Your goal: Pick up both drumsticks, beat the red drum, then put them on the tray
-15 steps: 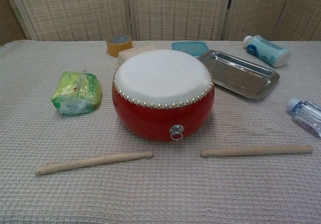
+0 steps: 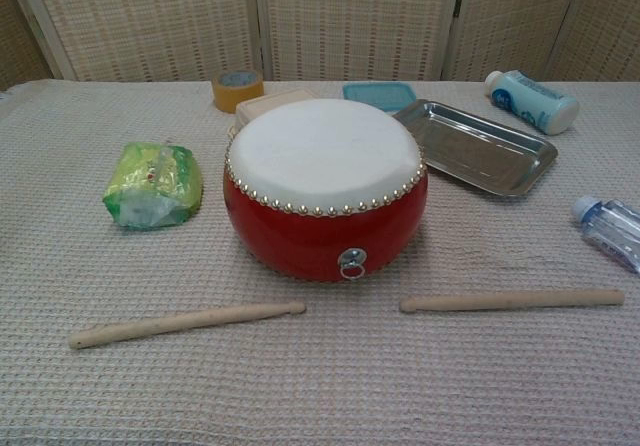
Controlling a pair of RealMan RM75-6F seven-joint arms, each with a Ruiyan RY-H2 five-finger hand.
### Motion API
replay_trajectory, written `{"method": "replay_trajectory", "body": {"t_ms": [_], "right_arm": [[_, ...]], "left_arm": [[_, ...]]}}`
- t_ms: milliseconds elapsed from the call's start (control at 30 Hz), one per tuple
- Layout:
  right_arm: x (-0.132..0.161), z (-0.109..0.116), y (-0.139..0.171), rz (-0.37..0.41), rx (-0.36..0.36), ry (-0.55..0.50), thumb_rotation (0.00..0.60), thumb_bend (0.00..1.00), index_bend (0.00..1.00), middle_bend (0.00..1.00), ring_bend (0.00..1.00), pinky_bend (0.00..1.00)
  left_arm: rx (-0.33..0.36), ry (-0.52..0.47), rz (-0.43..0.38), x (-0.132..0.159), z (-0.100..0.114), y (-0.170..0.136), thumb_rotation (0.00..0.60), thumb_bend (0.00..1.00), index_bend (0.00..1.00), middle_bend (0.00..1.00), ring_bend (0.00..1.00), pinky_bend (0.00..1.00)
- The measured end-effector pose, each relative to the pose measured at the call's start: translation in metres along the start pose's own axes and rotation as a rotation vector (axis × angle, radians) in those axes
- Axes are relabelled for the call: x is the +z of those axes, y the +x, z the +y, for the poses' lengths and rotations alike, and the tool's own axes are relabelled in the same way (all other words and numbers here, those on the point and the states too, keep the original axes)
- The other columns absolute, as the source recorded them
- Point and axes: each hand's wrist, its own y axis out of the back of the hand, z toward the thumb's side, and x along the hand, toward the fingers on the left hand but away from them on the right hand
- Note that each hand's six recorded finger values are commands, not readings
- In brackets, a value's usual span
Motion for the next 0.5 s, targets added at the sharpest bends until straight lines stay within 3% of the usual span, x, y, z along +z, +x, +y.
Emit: {"method": "replay_trajectory", "body": {"t_ms": [167,300,500], "right_arm": [[0.000,0.004,-0.004,0.002,-0.013,0.009,0.552,0.13,0.16,0.13,0.05,0.21],[0.000,0.002,-0.005,0.000,-0.008,0.013,0.554,0.13,0.16,0.13,0.05,0.21],[-0.002,0.001,-0.007,-0.014,-0.005,0.012,0.554,0.13,0.16,0.13,0.05,0.21]], "left_arm": [[-0.035,-0.091,-0.087,0.021,-0.007,0.011,0.600,0.28,0.22,0.21,0.15,0.10],[-0.122,-0.191,-0.191,0.050,-0.024,0.021,0.600,0.30,0.28,0.23,0.17,0.12],[-0.193,-0.205,-0.295,0.092,-0.046,0.027,0.600,0.30,0.31,0.24,0.18,0.12]]}}
